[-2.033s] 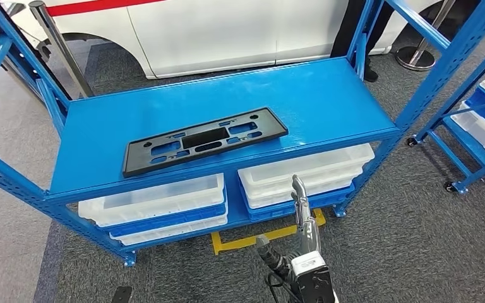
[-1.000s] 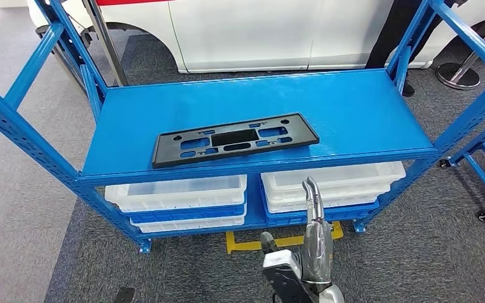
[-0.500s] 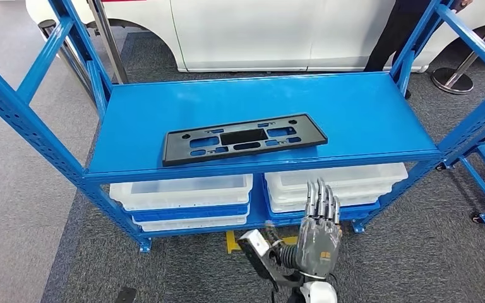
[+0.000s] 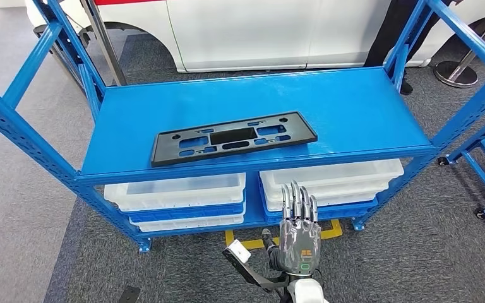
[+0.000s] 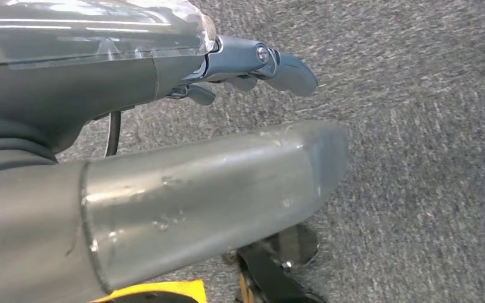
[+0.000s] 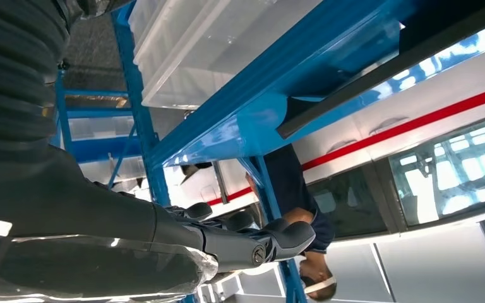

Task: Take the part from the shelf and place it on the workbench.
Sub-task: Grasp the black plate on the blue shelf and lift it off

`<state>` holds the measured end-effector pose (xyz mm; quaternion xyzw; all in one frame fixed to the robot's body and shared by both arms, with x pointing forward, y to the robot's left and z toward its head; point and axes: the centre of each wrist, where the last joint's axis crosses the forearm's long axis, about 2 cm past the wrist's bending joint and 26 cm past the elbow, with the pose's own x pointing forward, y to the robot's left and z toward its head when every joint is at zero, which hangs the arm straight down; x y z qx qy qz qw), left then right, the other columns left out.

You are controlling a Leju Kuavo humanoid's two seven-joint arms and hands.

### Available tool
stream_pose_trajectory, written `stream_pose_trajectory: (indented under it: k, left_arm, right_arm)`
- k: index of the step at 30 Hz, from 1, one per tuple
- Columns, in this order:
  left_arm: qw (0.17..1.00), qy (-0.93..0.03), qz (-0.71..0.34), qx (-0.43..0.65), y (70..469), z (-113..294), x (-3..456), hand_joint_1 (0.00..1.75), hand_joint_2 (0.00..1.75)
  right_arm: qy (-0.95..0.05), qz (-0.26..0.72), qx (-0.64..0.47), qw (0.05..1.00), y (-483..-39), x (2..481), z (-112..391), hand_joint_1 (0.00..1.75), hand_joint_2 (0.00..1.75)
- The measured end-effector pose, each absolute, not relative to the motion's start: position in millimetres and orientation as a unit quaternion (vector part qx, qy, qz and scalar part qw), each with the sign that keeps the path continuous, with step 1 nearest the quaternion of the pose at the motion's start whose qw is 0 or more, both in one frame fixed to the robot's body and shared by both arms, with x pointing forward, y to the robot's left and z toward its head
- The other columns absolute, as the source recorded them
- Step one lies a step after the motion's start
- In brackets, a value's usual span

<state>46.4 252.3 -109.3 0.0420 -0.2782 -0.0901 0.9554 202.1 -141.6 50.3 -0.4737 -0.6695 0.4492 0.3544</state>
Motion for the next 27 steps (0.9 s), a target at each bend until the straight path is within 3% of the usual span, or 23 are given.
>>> stream_pose_trajectory:
  k: [27]
  left_arm:
    - [0.959, -0.263, -0.102, 0.022, 251, -109, 50, 0.0, 0.0]
  right_arm:
    - [-0.686, 0.47, -0.445, 0.334, -126, 207, 50, 0.0, 1.75]
